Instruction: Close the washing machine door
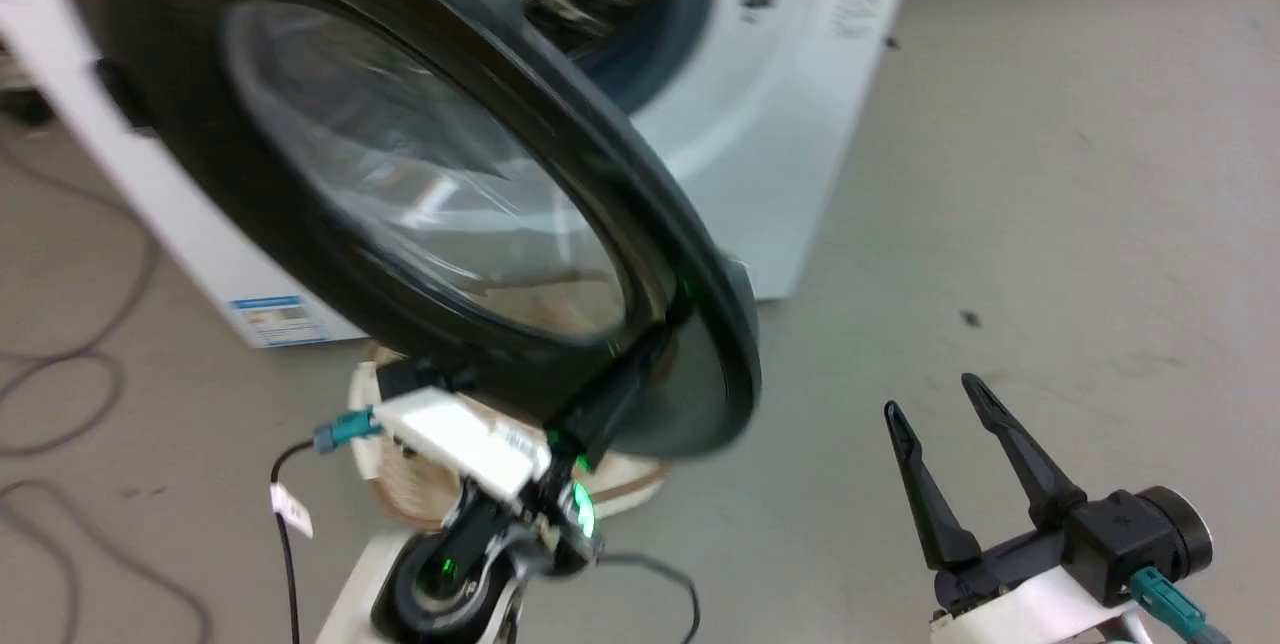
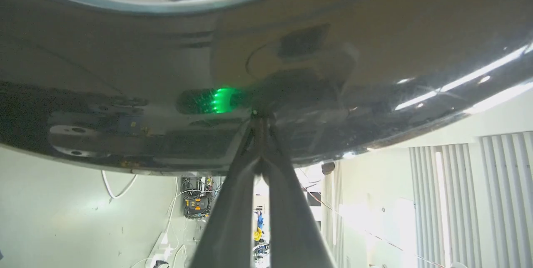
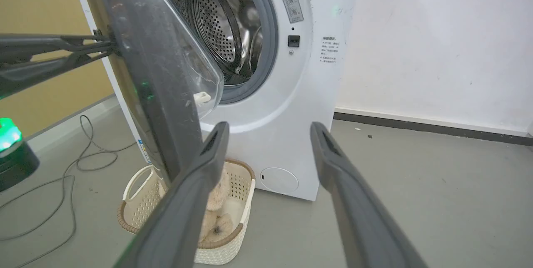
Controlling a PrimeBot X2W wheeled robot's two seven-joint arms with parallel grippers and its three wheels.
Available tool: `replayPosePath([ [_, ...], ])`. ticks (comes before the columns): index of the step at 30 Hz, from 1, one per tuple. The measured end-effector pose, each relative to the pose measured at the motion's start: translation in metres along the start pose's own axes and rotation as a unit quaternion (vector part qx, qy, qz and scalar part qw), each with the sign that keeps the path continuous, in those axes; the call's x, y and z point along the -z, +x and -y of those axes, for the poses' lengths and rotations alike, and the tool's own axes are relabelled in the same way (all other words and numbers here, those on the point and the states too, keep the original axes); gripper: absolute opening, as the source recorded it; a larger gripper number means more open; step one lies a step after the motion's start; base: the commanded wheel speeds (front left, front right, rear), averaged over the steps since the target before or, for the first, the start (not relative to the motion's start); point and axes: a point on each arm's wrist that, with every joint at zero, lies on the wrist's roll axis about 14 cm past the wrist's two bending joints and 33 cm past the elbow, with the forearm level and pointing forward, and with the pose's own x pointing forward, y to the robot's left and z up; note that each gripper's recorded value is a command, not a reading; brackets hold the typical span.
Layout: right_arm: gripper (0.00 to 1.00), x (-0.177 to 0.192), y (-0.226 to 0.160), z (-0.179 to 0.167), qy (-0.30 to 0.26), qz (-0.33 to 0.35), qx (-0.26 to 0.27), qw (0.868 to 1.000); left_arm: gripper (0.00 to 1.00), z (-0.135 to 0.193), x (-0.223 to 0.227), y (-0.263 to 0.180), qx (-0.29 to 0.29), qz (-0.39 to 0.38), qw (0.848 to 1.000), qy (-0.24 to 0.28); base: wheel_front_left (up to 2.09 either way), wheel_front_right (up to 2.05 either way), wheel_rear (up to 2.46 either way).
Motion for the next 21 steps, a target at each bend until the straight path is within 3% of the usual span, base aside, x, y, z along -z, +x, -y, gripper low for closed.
replayPosePath([
  [13, 1.00, 0.010, -0.031, 0.044, -0.010, -0.031, 0.087, 0.996, 0.00, -0.005, -0.006, 0.100, 0.013, 0.031, 0.999, -0.042, 0.00, 0.00, 0.00],
  [21, 1.00, 0.008, -0.029, 0.042, -0.007, -0.025, 0.085, 0.996, 0.00, -0.005, -0.005, 0.107, 0.012, 0.034, 0.999, -0.027, 0.00, 0.00, 0.00],
])
